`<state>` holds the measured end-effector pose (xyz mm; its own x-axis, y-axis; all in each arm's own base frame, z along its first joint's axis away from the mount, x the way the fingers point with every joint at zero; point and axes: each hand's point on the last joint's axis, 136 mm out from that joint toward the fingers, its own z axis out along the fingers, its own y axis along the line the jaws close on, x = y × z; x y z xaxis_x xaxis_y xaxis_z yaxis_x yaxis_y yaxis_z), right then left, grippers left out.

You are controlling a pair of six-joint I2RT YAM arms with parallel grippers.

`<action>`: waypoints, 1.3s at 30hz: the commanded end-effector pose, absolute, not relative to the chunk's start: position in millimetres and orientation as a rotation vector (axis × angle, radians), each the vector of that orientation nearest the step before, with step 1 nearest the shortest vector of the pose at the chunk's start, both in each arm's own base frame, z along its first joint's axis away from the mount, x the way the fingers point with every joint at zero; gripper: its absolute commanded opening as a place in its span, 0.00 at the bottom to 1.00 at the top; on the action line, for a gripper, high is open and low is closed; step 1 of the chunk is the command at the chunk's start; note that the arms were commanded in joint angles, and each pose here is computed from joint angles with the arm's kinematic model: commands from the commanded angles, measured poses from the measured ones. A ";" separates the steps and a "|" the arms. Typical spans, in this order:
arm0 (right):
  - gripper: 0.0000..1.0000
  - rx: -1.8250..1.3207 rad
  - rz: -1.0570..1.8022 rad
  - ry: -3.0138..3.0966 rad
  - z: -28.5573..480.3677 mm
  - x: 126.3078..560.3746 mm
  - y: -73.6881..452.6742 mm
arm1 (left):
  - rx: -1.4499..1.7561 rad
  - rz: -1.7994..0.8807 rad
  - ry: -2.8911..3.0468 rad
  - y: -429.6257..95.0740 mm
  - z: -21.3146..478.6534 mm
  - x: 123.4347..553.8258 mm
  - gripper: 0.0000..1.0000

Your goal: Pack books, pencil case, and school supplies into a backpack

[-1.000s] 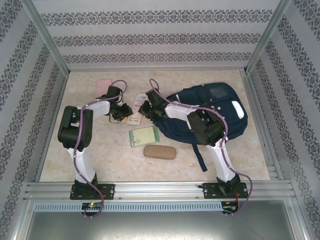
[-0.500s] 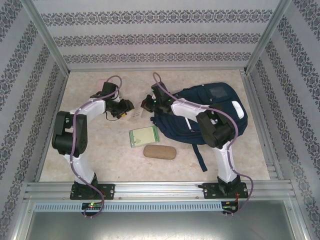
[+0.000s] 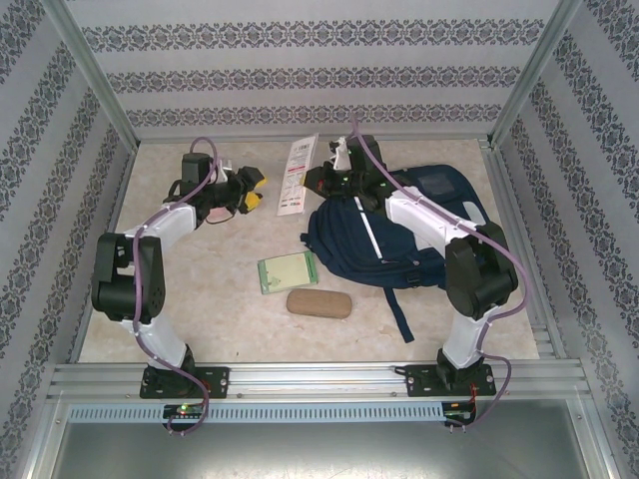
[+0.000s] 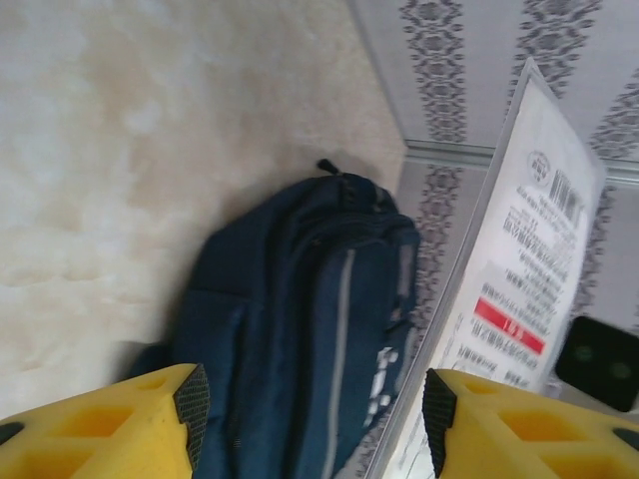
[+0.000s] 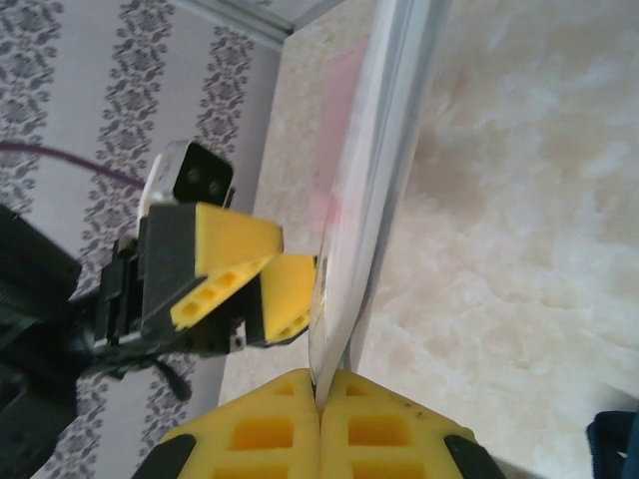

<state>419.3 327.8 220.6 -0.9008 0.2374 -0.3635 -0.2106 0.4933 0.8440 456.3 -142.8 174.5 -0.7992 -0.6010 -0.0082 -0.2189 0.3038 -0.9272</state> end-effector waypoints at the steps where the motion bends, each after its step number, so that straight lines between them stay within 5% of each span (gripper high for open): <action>1: 0.00 -0.110 1.517 2.209 252.4 405.1 337.7 | -0.686 -1.655 2.102 -151.1 204.9 466.4 0.60; 16: 0.00 -0.138 1.633 2.181 258.7 401.3 352.1 | -0.564 -1.809 1.994 -172.9 245.0 460.8 0.50; 26: 0.00 -0.130 1.614 2.223 242.5 400.0 349.0 | -0.507 -1.818 1.938 -172.4 269.2 454.7 0.04; 33: 0.42 -0.078 1.388 2.333 217.3 401.5 318.3 | -0.498 -1.762 1.978 -169.4 265.3 449.0 0.00; 39: 0.50 -0.033 0.810 2.524 181.6 398.9 243.7 | -0.508 -1.631 2.059 -155.0 253.0 440.2 0.00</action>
